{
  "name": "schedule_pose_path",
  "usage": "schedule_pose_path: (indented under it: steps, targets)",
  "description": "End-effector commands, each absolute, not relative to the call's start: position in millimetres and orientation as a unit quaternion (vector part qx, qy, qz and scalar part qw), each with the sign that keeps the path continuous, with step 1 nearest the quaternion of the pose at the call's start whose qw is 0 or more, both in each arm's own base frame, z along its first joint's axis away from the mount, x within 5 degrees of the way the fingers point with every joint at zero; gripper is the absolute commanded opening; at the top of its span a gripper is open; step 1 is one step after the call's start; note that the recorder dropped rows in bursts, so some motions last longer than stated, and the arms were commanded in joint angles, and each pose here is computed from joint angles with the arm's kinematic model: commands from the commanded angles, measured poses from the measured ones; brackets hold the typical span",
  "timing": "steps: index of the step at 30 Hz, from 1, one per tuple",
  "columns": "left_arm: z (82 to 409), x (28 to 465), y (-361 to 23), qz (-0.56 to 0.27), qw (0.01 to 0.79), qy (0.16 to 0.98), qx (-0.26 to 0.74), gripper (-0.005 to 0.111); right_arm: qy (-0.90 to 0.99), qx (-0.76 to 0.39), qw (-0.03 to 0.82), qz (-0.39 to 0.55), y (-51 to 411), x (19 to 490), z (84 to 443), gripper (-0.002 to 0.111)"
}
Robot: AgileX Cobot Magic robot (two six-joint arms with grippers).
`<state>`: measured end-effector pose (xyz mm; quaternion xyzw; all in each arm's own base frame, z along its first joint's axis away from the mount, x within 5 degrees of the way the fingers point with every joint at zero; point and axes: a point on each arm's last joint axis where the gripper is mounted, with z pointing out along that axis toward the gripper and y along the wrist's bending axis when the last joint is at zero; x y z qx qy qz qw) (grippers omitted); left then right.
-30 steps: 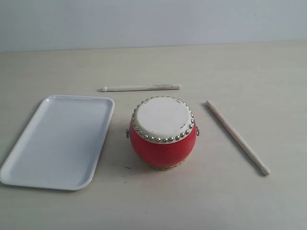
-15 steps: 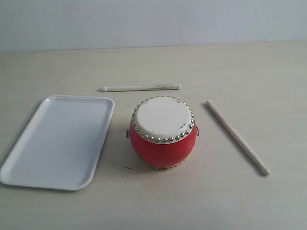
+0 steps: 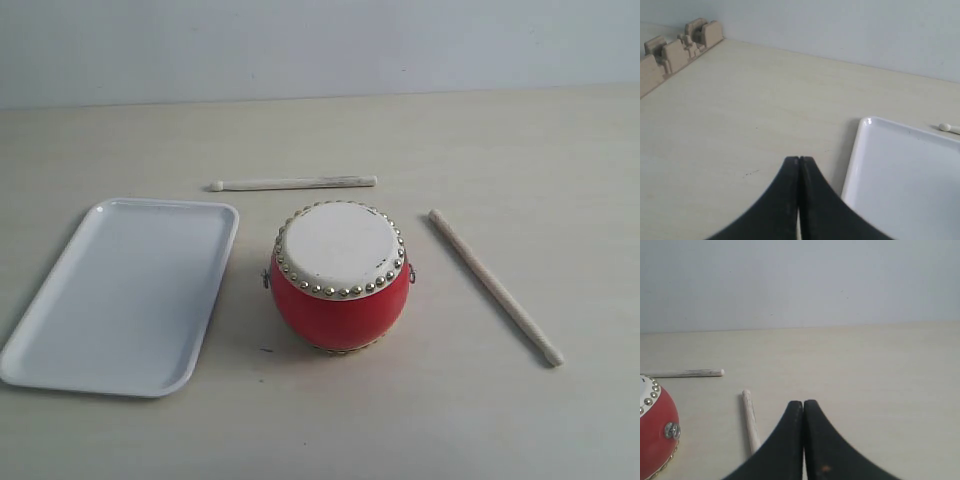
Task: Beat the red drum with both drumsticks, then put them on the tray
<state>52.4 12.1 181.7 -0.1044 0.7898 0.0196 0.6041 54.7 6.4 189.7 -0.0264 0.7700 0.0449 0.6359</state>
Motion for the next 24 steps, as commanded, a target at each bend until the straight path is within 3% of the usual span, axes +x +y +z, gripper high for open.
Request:
schedule_pose_path:
  steps: [1,17,24]
  targets:
    - [181.0,52.1,12.0,0.017,0.605,0.789,-0.108,0.0,0.763,-0.023,0.644,0.046,6.2,54.9,190.1,0.0]
    - [181.0,52.1,12.0,0.017,0.605,0.789,-0.108,0.0,0.763,-0.024,0.645,0.045,6.2,54.9,190.3,0.0]
    - [181.0,52.1,12.0,0.017,0.605,0.789,-0.108,0.0,0.718,-0.054,0.694,0.007,4.9,56.2,202.0,0.0]
